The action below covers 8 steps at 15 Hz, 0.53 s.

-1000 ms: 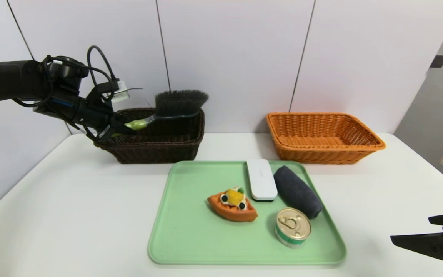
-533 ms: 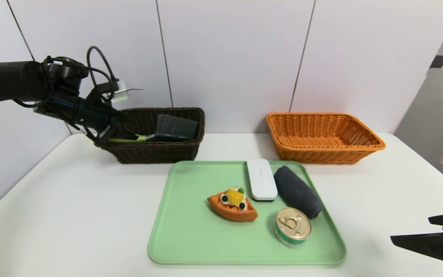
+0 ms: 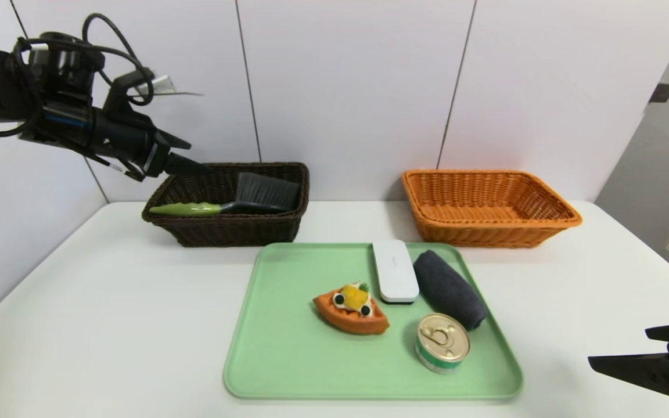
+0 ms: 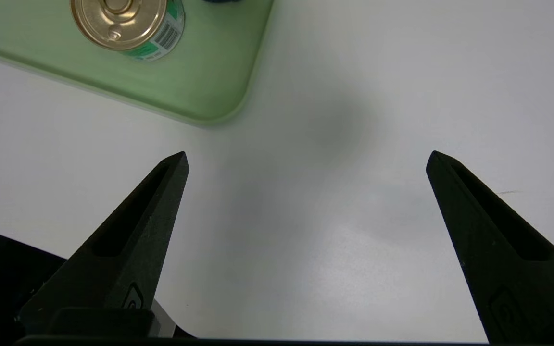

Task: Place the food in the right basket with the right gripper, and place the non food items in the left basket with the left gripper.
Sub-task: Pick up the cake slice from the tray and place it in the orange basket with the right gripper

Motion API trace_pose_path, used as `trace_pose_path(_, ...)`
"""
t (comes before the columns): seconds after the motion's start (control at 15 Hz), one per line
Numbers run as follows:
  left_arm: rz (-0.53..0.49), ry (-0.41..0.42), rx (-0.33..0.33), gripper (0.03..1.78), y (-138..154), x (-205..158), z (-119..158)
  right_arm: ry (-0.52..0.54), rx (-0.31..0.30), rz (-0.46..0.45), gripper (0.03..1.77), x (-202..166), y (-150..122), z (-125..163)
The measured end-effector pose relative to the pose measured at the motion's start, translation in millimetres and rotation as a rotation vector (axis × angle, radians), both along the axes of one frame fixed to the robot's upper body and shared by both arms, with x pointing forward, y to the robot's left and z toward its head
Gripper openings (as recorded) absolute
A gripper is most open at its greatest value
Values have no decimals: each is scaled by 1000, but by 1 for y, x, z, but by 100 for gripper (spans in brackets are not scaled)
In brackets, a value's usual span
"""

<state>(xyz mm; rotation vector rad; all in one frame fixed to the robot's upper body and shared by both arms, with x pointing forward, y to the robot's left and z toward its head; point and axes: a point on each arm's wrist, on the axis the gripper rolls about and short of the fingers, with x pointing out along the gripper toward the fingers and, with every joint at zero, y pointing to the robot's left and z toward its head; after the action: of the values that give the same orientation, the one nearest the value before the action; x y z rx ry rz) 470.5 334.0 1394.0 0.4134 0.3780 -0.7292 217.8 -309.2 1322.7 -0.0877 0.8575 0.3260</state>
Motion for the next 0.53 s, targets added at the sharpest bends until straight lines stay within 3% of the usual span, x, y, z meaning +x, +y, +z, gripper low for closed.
trace_pose_path(0.33, 89, 101, -176, 158, -30, -39, 36, -28, 12, -5, 171, 0, 0, 0)
trace_pose_path(0.53, 132, 213, -221, 162, -50, -61, 43, -104, 39, -19, 171, 5, 1, 7)
